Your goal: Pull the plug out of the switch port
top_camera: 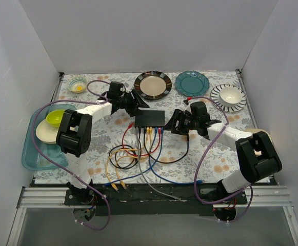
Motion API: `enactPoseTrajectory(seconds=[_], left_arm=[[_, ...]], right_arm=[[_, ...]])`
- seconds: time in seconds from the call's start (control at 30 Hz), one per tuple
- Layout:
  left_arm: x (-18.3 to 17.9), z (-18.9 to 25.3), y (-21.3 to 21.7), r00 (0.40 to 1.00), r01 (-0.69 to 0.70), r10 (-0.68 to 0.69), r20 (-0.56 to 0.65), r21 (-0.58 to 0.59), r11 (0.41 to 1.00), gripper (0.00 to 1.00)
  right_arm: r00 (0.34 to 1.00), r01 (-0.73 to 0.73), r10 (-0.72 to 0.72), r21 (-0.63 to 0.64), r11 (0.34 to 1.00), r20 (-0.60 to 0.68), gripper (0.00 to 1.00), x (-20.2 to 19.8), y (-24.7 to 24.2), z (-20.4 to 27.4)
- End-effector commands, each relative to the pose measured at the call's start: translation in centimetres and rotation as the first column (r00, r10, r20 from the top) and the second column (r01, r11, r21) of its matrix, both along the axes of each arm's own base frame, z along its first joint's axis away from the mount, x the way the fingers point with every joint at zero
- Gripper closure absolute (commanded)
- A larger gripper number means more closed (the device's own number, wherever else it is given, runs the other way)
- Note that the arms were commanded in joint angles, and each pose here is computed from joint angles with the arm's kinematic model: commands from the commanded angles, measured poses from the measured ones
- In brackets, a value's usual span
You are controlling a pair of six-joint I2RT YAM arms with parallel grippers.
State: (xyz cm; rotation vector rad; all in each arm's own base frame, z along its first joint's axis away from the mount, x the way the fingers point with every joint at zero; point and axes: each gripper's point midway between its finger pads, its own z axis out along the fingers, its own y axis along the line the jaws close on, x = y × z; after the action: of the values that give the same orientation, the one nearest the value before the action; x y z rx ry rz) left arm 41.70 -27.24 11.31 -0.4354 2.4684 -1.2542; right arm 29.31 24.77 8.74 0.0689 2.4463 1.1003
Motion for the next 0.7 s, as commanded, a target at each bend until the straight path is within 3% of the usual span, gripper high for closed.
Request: enactPoseTrajectory(seconds=[0.0,0.67], left_arm=[[-1.1,0.4,-1.4,0.999,0.041,-0.041,0.027,-0.022,0.999,0.49],[-2.4,-5.2,0.1,0.996,0.015,-0.003,-0.094,0.127,0.992,0.55]], right_arm=[[0.999,0.002,-0.003,0.021,1.000,0.045,0.31,0.1,0.0,0.8],[0.989,0.127,-0.123,0.052,0.990,-0.081,0.54,3.5,1.1,-4.8]])
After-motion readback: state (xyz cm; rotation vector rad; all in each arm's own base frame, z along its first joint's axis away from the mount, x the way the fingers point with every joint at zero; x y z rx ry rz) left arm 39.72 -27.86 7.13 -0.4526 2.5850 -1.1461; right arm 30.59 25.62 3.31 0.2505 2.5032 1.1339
